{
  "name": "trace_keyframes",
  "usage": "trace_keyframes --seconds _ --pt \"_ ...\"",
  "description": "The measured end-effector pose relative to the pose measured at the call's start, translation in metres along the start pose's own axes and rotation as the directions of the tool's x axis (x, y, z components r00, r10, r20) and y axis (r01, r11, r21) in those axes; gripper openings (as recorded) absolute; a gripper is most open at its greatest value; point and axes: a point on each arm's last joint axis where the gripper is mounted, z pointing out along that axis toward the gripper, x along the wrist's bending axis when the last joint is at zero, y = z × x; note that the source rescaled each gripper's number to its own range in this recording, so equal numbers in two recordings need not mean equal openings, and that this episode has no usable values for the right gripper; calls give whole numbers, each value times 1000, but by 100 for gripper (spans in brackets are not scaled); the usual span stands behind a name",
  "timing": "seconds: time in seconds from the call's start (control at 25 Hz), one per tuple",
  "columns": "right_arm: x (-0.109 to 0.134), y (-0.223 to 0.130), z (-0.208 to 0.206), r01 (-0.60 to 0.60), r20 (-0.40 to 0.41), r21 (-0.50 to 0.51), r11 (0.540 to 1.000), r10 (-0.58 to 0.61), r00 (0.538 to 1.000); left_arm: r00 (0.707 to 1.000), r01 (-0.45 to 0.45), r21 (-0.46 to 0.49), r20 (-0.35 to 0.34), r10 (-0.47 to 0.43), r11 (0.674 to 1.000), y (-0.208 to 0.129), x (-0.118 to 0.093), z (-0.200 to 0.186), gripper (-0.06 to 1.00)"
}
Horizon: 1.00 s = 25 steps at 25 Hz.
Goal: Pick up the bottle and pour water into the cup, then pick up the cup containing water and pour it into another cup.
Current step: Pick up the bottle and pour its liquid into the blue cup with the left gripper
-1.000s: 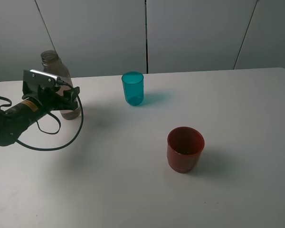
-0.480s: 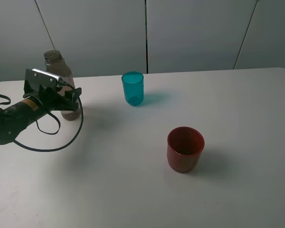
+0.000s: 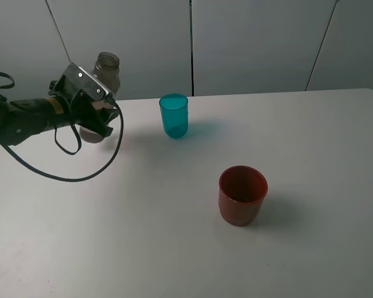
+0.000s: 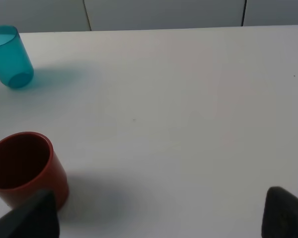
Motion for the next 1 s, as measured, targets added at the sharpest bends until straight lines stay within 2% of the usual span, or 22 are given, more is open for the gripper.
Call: trace_keyframes --seconds 0.36,0.56,0.8,1.0 --pt "0 0 0 0 0 0 1000 0 1000 977 -206 72 63 202 976 36 10 21 1" --pt "0 0 0 0 0 0 1000 0 1000 968 -245 118 80 237 962 34 12 22 1" --pt "0 0 0 0 0 0 1000 0 1000 944 -321 177 135 300 930 23 8 29 1" --pt "0 0 0 0 0 0 1000 0 1000 922 -380 178 151 357 908 24 7 38 1"
